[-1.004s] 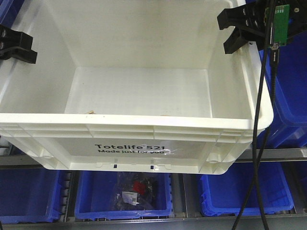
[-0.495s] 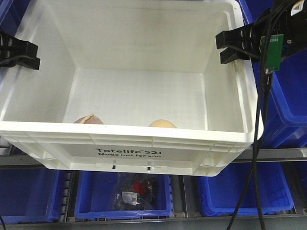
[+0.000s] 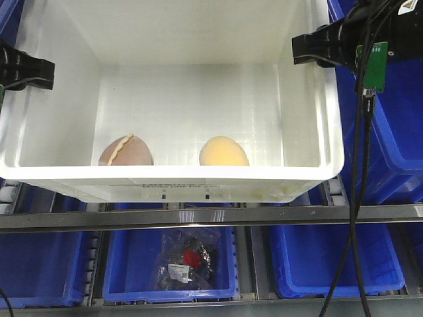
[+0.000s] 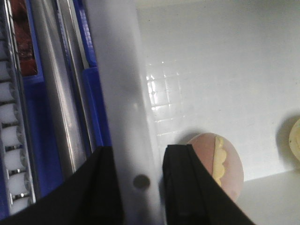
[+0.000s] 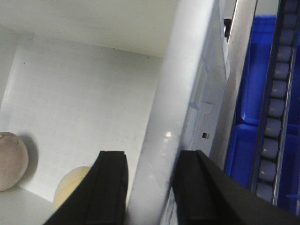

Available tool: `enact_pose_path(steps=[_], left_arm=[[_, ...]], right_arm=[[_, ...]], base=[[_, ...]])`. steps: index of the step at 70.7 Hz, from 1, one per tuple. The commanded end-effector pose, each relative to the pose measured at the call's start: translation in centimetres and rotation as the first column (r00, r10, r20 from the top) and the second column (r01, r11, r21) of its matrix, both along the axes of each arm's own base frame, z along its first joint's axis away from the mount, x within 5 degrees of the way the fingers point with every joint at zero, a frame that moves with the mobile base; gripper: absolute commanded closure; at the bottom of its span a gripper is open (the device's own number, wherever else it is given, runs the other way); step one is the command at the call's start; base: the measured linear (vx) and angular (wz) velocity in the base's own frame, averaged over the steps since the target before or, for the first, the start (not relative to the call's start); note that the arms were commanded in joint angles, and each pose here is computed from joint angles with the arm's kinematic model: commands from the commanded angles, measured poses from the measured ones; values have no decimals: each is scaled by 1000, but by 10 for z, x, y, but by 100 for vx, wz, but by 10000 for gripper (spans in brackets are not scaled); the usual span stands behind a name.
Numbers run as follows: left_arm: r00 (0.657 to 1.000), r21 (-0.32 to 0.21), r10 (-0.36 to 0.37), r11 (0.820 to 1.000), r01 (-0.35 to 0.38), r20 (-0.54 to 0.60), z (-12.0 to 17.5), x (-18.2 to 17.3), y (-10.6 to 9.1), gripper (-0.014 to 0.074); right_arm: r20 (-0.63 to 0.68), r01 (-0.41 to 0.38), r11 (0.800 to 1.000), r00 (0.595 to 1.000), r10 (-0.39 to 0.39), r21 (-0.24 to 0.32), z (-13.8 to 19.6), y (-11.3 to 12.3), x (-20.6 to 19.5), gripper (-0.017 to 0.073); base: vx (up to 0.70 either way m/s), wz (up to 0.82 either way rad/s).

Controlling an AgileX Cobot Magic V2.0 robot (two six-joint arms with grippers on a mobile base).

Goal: Place moving items into box and shelve
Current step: 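Lower the crate with both grippers onto the roller lane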

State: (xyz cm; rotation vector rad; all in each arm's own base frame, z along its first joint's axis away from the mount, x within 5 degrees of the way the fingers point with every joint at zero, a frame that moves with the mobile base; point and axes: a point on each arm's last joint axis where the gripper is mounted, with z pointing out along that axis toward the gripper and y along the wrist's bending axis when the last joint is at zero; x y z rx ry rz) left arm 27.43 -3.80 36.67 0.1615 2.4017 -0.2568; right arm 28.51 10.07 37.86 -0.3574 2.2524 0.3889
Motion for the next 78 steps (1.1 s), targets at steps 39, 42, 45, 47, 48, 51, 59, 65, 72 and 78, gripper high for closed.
enact_pose_path(steps=[39, 42, 45, 47, 48, 51, 59, 65, 72, 78], left_arm=[[956, 9, 37, 999, -42, 292, 36, 7, 3, 610], [955, 18, 37, 999, -44, 295, 35, 7, 4, 610], [954, 18, 37, 999, -45, 296, 34, 8, 4, 610], [954, 20, 37, 999, -45, 296, 34, 8, 4, 610], [954, 22, 37, 999, -45, 296, 34, 8, 4, 610], [957, 27, 36, 999, -46, 288, 31, 10, 4, 610], [964, 30, 36, 999, -45, 263, 24, 16, 4, 610], [969, 39, 34, 998, -45, 246, 18, 22, 4, 610], [972, 42, 36, 998, -47, 232, 11, 29, 3, 610], [972, 41, 39, 998, -50, 233, 8, 34, 3, 610]], right_arm=[[235, 19, 995, 971, -41, 93, 25, 5, 19, 568], [238, 19, 995, 970, -41, 93, 24, 5, 21, 568], [236, 17, 996, 971, -38, 89, 22, 5, 22, 568], [236, 15, 996, 971, -36, 88, 21, 6, 23, 568], [238, 15, 996, 971, -36, 88, 22, 6, 23, 568], [238, 17, 996, 971, -37, 86, 20, 6, 25, 568], [247, 24, 995, 968, -47, 97, 18, 7, 29, 568], [256, 27, 995, 965, -51, 96, 17, 7, 31, 568], [263, 22, 997, 964, -41, 78, 14, 8, 35, 568], [263, 15, 998, 964, -30, 60, 11, 9, 38, 568]], base=[[0, 0], [0, 0], [0, 0], [0, 0], [0, 0], [0, 0], [0, 0], [0, 0], [0, 0], [0, 0]])
